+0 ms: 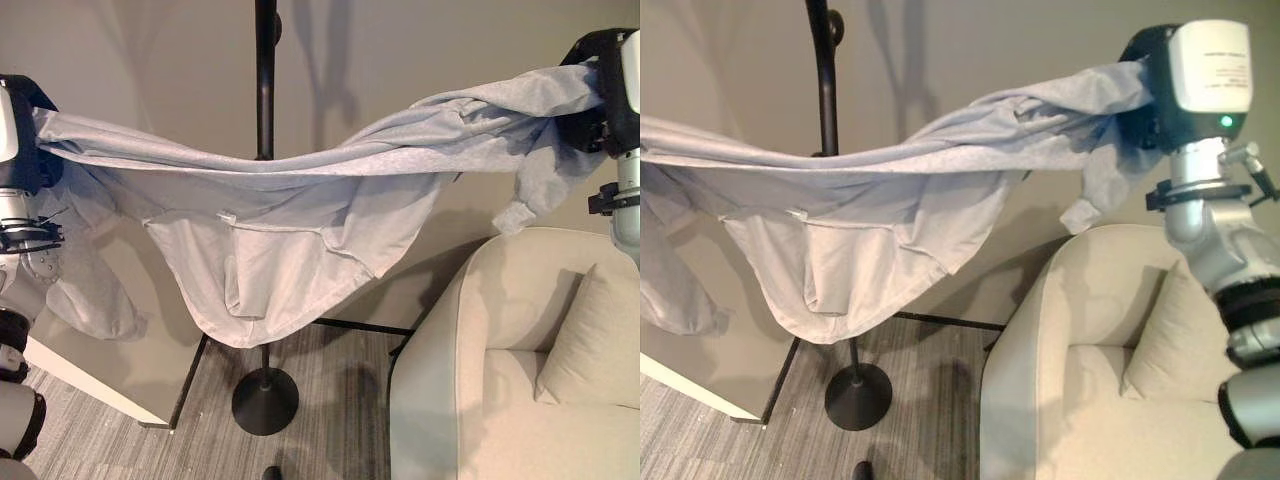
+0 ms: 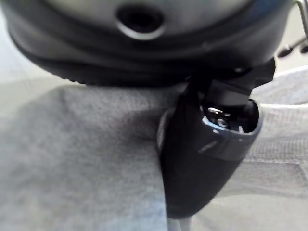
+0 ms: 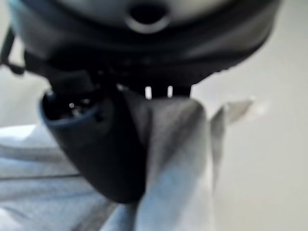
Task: Hang the clothes on the sofa on the clothes rack.
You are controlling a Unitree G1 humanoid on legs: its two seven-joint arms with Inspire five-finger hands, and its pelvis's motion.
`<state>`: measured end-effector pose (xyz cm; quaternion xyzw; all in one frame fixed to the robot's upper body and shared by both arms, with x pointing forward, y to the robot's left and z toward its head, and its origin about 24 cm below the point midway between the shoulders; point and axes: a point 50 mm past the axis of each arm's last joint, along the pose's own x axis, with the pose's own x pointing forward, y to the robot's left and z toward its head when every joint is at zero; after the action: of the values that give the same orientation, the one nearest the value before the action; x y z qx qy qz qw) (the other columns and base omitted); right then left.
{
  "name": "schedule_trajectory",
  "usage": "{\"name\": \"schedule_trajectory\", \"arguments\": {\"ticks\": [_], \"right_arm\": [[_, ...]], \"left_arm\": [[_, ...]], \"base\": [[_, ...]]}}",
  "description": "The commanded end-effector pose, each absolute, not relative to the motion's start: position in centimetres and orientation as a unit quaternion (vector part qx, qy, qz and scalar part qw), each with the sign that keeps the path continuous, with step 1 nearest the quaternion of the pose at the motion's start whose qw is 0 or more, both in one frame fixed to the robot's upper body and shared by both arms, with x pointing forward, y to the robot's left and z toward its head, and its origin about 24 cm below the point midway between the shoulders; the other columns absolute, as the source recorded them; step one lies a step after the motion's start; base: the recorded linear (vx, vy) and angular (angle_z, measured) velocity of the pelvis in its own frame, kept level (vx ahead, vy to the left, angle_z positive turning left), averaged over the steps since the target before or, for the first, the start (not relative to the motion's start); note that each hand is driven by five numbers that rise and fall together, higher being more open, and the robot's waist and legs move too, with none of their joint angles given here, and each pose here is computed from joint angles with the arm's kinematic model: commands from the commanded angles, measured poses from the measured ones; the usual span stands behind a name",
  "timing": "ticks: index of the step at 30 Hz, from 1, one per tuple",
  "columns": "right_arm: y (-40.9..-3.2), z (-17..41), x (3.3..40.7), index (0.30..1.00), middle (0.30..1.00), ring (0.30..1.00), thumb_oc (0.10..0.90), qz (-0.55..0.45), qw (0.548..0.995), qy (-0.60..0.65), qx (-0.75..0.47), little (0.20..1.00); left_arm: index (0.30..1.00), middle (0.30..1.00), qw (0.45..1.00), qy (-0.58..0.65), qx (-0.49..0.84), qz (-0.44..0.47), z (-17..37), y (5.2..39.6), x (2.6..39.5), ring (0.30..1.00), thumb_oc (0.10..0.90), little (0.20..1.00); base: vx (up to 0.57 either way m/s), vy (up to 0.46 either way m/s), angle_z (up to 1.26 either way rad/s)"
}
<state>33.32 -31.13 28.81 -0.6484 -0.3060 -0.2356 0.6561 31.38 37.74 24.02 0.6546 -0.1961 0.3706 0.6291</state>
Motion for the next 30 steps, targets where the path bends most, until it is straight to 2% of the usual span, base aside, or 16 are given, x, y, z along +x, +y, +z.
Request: {"name": "schedule_trajectory", "arguments": {"ticks": [1,4,6,13,18,22,27,29,30], "right_arm": [[-35.0,34.8,29.9,0.300,0.300,0.300,0.400,-0.398,0.636,-0.325,-0.575,0.300],[-33.2,33.7,28.9,0.300,0.300,0.300,0.400,-0.376,0.637,-0.372,-0.562,0.300],[-31.8,32.3,27.1,0.300,0.300,0.300,0.400,-0.356,0.625,-0.410,-0.561,0.300],[-30.8,29.8,24.8,0.300,0.300,0.300,0.400,-0.334,0.641,-0.431,-0.540,0.300],[-29.9,27.9,23.4,0.300,0.300,0.300,0.400,-0.305,0.659,-0.439,-0.529,0.300],[-30.0,27.1,21.9,0.300,0.300,0.300,0.400,-0.306,0.647,-0.441,-0.542,0.300],[-31.0,27.1,19.9,0.300,0.300,0.300,0.400,-0.339,0.603,-0.442,-0.571,0.300],[-31.8,27.4,19.3,0.300,0.300,0.300,0.400,-0.363,0.584,-0.440,-0.578,0.300],[-32.3,28.1,18.9,0.300,0.300,0.300,0.400,-0.383,0.564,-0.444,-0.581,0.300]], "left_arm": [[0.300,0.300,0.604,-0.219,0.581,0.501,28.1,40.9,27.9,0.300,0.400,0.300],[0.300,0.300,0.619,-0.269,0.544,0.499,26.7,39.2,27.4,0.300,0.400,0.300],[0.300,0.300,0.642,-0.315,0.517,0.469,24.0,36.4,26.6,0.300,0.400,0.300],[0.300,0.300,0.689,-0.345,0.498,0.398,20.0,32.2,25.0,0.300,0.400,0.300],[0.300,0.300,0.716,-0.341,0.502,0.345,17.8,30.5,23.2,0.300,0.400,0.300],[0.300,0.300,0.713,-0.340,0.514,0.333,17.3,30.3,21.8,0.300,0.400,0.300],[0.300,0.300,0.684,-0.349,0.538,0.346,17.8,31.1,20.1,0.300,0.400,0.300],[0.300,0.300,0.664,-0.364,0.544,0.363,18.8,31.5,19.6,0.300,0.400,0.300],[0.300,0.300,0.636,-0.381,0.553,0.381,20.2,32.0,19.3,0.300,0.400,0.300]], "base": [[0.00,0.000,0.00],[-0.01,-0.019,0.04],[-0.05,-0.070,0.15],[-0.09,-0.081,0.08],[-0.10,-0.113,0.03],[-0.10,-0.092,0.09],[-0.09,-0.099,0.15],[-0.09,-0.100,0.24],[-0.08,-0.100,0.15]]}}
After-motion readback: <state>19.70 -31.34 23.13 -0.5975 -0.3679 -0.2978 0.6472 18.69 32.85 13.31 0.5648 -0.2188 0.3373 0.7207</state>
